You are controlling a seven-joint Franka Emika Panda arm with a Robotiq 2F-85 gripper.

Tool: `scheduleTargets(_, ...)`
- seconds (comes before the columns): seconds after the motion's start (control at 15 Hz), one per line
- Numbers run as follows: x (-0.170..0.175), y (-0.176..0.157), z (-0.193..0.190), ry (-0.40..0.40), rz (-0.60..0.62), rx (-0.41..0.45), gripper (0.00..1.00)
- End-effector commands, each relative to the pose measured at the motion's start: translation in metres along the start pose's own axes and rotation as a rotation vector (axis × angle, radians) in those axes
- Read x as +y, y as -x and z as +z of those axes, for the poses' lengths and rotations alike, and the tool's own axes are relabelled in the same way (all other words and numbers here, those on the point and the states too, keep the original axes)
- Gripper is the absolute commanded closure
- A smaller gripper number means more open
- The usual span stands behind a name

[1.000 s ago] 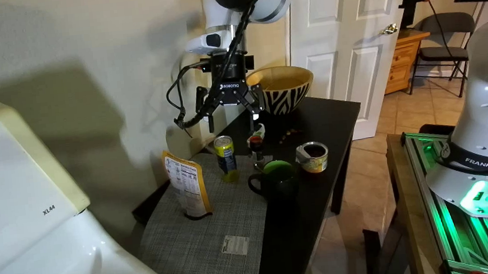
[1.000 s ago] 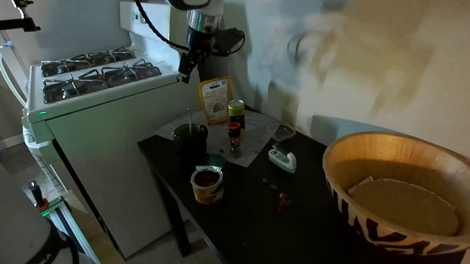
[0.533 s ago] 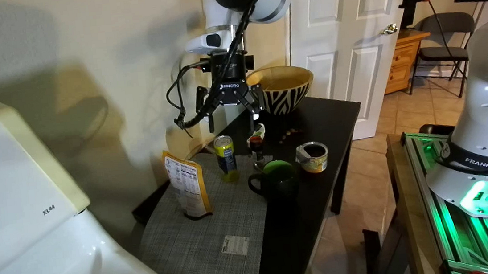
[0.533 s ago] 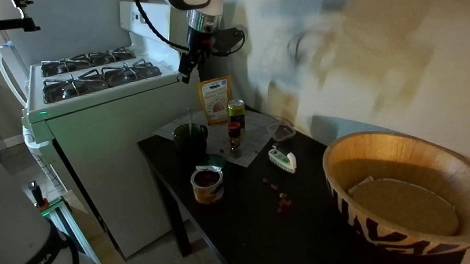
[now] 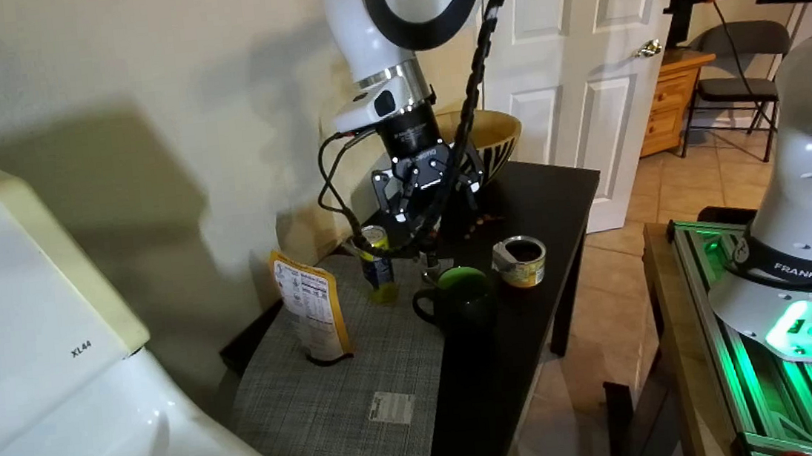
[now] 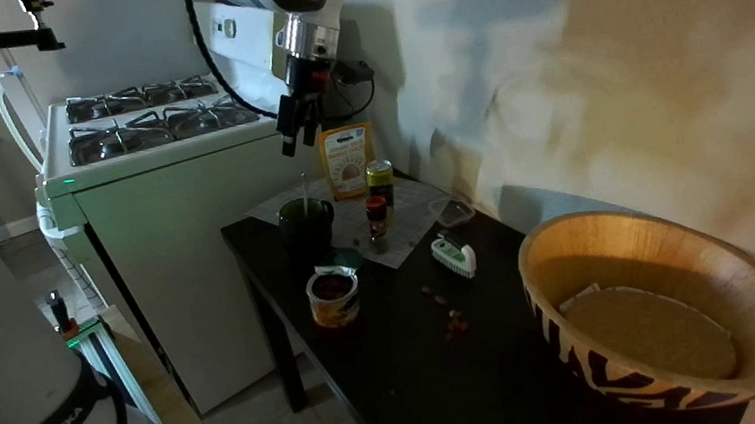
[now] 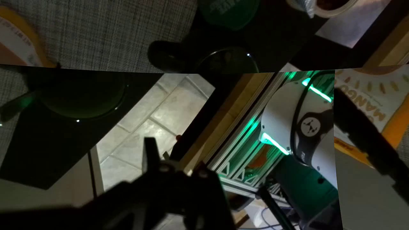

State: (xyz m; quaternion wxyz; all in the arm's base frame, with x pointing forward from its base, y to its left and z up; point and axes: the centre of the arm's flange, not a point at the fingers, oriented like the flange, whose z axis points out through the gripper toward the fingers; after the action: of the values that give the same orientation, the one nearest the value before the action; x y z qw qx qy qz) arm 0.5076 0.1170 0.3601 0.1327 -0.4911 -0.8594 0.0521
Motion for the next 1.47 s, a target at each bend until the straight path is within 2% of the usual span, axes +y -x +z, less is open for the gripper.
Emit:
scheduleTargets(0.0, -0.008, -0.015, 0.014, -0.019, -0.06, -0.115, 0.0)
scheduleTargets(0.2, 0.0, -0.018, 0.029, 0.017, -0.085, -0.182, 0.0)
scheduleTargets(0.4, 0.008, -0.023, 0.045, 0.005, -0.102, -0.197, 0.0)
scheduleTargets(0.47, 0.01, -0.026, 0.049, 0.0, -0.109, -0.193, 0.02)
scheduleTargets(0.53, 0.011, -0.027, 0.052, -0.008, -0.118, -0.191, 0.09)
scheduleTargets(0.73, 0.018, -0.026, 0.053, -0.017, -0.14, -0.189, 0.1)
scheduleTargets(0.93, 0.026, -0.021, 0.055, -0.065, -0.141, -0.168, 0.17)
scheduleTargets(1.0, 0.027, -0.021, 0.057, -0.071, -0.143, -0.164, 0.16)
scheduleTargets(1.07, 0.03, -0.019, 0.059, -0.073, -0.145, -0.162, 0.2)
scheduleTargets(1.4, 0.045, -0.012, 0.059, -0.085, -0.155, -0.154, 0.26)
